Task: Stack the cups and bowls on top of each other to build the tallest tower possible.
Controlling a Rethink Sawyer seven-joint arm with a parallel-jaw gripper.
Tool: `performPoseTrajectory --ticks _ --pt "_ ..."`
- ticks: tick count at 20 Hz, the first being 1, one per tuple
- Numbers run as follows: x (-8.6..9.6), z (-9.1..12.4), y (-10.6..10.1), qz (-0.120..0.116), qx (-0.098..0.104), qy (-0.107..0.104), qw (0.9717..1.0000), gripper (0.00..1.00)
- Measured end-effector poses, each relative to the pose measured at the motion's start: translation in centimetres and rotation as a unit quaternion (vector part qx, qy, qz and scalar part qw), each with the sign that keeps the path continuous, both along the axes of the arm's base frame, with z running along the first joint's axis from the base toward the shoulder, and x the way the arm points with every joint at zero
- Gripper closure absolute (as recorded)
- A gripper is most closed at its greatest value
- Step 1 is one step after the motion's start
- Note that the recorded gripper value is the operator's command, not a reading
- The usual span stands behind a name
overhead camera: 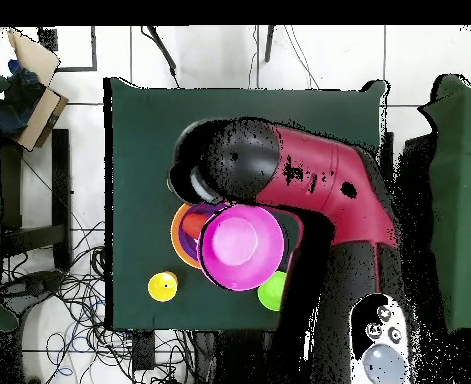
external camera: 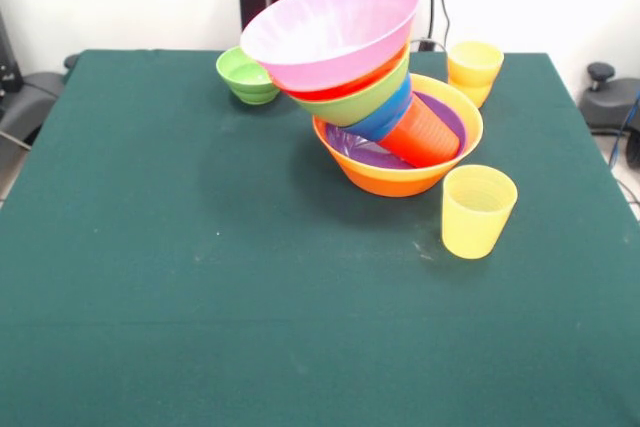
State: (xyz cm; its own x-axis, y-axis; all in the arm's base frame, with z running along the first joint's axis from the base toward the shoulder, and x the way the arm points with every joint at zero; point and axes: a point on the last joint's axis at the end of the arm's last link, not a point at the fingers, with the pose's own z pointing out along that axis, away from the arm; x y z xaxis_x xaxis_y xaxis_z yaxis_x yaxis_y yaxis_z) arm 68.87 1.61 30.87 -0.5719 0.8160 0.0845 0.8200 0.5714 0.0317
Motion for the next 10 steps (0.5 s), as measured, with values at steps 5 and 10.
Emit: performPoseTrajectory --ticks 5,10 --pt "4.0 2.6 -3.5 -0.006 -0.025 -0.037 0.999 0.0" --pt "7.4 5.3 -6.6 -0.012 -0.048 -0.057 0.9972 0.0"
